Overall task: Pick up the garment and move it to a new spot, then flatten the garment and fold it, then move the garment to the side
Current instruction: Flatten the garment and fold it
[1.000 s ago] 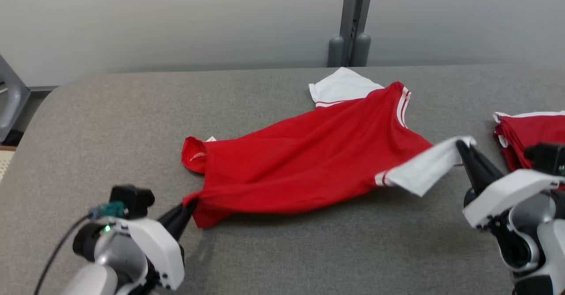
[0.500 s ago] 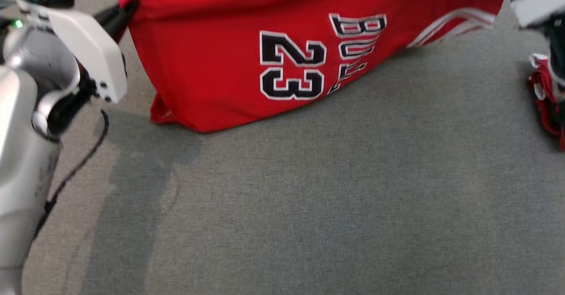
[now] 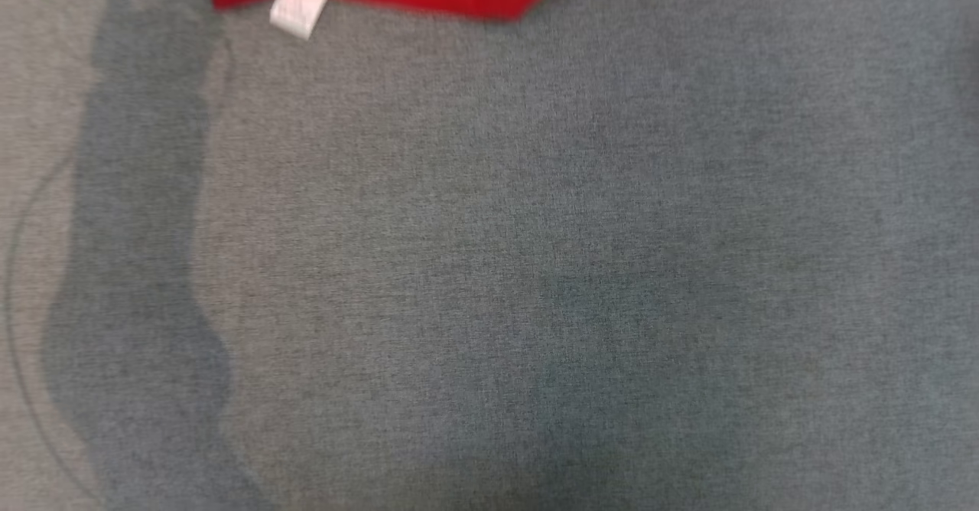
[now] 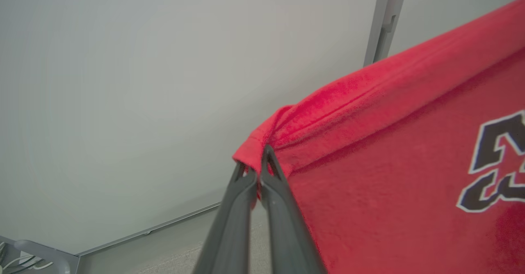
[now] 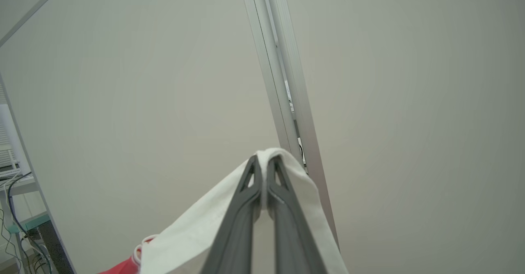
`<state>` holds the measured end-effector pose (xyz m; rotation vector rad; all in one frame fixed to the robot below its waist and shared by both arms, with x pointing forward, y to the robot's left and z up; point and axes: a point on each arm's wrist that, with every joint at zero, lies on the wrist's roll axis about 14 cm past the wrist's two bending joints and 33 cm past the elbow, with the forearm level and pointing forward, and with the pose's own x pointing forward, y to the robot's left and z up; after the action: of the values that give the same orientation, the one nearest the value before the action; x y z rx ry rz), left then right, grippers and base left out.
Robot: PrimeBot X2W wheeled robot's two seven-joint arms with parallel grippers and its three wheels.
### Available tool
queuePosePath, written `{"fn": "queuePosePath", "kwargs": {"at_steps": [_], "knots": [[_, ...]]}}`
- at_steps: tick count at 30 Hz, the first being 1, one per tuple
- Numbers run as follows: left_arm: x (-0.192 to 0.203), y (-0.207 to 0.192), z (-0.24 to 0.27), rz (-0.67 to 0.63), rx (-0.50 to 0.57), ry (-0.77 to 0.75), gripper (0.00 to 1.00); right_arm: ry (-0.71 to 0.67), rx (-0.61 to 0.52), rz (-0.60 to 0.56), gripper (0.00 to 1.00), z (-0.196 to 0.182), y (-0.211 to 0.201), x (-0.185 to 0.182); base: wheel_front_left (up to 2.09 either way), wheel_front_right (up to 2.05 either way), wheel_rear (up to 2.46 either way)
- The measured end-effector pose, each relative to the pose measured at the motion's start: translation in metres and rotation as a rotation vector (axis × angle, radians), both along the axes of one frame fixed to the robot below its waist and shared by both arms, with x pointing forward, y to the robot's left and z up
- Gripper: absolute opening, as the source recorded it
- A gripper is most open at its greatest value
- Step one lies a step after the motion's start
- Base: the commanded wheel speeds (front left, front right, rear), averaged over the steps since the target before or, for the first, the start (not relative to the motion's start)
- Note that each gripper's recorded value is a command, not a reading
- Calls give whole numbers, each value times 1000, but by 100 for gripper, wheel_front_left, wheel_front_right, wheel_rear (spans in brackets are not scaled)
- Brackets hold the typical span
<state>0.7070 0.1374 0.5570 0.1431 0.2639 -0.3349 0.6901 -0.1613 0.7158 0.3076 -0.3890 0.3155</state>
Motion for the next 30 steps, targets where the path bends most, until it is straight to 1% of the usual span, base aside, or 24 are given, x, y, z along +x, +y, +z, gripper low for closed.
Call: {"fn": "queuePosePath", "kwargs": {"at_steps": [4,8,10,14,16,19,23,26,30], "knots": [[27,-3,20,12,-23,-91,0,-121,46,-48,0,32,-15,11,0,0,0],[42,-3,35,31,-51,-147,0,-202,41,-86,0,53,-24,13,0,0,0],[47,-2,39,42,-64,-158,0,-214,23,-85,0,55,-21,14,0,0,0],[49,2,20,60,-67,-127,0,-204,-5,-74,0,48,-16,17,0,0,0],[48,4,5,66,-49,-89,0,-185,-28,-60,0,39,-11,19,0,0,0],[39,5,-22,64,-26,-22,0,-111,-73,-31,0,10,-3,20,0,0,0],[12,2,-65,38,12,102,0,9,-135,7,0,-32,4,11,0,0,0],[-15,0,-87,16,16,199,0,106,-188,48,0,-62,11,-4,0,0,0],[-46,1,-89,-3,-25,269,0,203,-255,83,0,-89,8,-35,0,0,0]]}}
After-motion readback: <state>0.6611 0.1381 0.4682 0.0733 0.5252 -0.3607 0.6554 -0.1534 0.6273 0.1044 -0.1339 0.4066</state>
